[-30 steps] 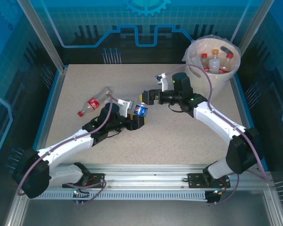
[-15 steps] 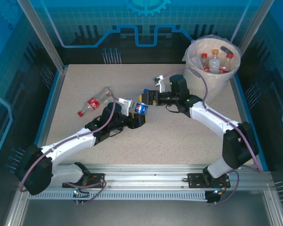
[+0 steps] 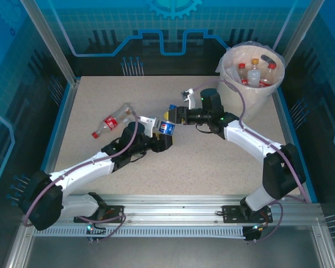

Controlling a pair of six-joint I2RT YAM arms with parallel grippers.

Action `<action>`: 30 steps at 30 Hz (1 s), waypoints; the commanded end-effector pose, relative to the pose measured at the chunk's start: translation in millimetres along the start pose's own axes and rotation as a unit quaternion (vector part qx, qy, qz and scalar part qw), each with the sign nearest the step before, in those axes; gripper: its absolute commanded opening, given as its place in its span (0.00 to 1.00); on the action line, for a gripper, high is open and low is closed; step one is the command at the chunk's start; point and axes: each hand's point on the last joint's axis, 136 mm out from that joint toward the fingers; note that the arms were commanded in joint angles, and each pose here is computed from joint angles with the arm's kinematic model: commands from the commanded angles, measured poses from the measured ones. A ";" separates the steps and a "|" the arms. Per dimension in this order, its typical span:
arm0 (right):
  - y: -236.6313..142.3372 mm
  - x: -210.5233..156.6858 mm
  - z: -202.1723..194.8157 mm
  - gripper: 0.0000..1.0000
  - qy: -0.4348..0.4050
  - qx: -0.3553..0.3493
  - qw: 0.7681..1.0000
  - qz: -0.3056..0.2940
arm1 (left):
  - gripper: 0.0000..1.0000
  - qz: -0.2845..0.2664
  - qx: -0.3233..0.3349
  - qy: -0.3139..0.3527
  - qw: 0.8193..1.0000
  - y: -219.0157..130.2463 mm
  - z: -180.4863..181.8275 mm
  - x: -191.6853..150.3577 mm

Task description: Put the plastic bottles in the bin

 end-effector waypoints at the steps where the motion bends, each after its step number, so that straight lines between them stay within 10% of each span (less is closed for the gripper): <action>1: 0.8 6.1 -1.4 0.48 0.008 -0.007 1.000 -0.006 | 0.69 -0.043 -0.008 0.012 0.999 -3.3 -10.5 21.4; 9: -11.9 28.3 -5.2 0.44 -0.010 -0.027 0.999 -0.026 | 0.94 -0.045 -0.002 0.009 0.999 -14.0 -4.8 15.1; 18: -67.2 94.4 -2.5 0.43 -0.113 -0.115 0.984 -0.076 | 0.99 -0.046 0.032 -0.017 0.998 -38.6 20.6 -4.7; 30: -241.9 200.4 25.2 0.41 -0.336 -0.460 0.804 -0.173 | 0.98 -0.075 0.237 -0.162 0.955 -77.7 104.1 -26.4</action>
Point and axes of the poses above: each hand's point on the last joint's axis, 136 mm out from that joint toward the fingers, its own y axis out along the fingers, its own z axis along the line the jaws close on, x = y × z, and after that the axes turned 13 degrees about -y, right-handed
